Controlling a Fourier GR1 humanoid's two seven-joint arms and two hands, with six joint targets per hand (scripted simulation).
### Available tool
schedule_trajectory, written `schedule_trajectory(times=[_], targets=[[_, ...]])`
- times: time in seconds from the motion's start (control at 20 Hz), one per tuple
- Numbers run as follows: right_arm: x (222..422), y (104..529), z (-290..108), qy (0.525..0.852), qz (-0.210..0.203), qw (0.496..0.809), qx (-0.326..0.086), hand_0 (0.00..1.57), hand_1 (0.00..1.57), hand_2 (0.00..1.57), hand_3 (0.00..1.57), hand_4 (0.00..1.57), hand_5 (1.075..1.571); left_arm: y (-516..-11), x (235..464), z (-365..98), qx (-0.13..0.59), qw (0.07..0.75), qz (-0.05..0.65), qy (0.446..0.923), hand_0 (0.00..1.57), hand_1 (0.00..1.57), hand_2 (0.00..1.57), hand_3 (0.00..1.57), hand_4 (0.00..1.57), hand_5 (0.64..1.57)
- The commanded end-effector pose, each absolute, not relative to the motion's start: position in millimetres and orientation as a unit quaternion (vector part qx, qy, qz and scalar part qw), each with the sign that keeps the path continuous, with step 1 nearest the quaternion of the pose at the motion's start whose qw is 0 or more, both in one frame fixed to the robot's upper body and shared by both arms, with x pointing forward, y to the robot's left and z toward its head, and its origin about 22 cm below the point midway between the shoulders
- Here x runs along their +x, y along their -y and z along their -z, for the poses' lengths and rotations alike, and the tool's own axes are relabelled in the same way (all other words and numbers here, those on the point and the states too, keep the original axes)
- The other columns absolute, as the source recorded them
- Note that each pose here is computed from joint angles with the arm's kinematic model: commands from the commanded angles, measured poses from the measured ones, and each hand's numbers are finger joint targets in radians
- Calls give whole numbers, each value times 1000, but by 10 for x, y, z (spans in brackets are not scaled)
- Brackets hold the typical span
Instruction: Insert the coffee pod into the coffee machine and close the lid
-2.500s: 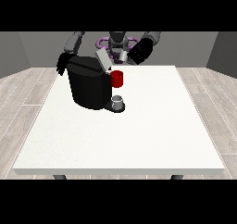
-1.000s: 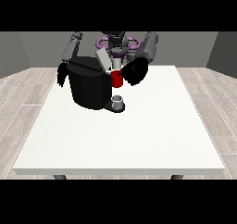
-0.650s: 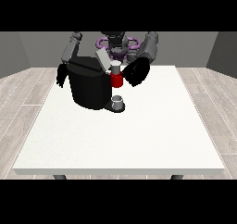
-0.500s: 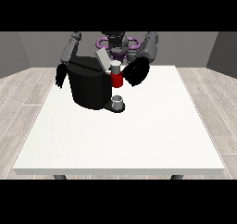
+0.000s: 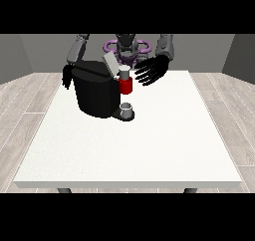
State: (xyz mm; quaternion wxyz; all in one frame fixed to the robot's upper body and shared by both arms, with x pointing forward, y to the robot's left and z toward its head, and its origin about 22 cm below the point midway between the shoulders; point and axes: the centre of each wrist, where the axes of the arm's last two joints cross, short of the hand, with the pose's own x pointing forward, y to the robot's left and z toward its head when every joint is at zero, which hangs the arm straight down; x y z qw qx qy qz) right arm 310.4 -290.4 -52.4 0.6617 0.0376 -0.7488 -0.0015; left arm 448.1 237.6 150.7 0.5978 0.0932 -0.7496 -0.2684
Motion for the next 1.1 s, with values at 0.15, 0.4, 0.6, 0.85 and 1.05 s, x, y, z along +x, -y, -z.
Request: schedule_trajectory(times=[0.15, 0.4, 0.6, 0.85, 1.05], targets=[[2381, 3097, 1071, 696, 37, 716, 29, 0, 0, 0, 0, 168, 1571, -2416, 3895, -52, -29, 677, 174, 715, 0, 0, 0, 0, 0, 1571], [2238, 2740, 1121, 685, 3, 727, 50, 0, 0, 0, 0, 91, 1571, -2706, 3388, 570, -82, 704, 139, 691, 0, 0, 0, 0, 272, 1571], [2245, 2284, 968, 680, -57, 730, 45, 0, 0, 0, 0, 13, 1571, -2776, 2850, 1092, -79, 764, 111, 630, 0, 0, 0, 0, 301, 1571], [2380, 1955, 578, 709, -72, 697, 74, 0, 0, 0, 0, 268, 1571, -3112, 2384, 1336, -72, 791, 68, 604, 0, 0, 0, 0, 325, 1571], [2343, 1901, 245, 736, -104, 665, 74, 0, 0, 0, 0, 165, 1571, -3177, 2267, 1357, -46, 803, 61, 591, 0, 0, 0, 0, 338, 1571]])
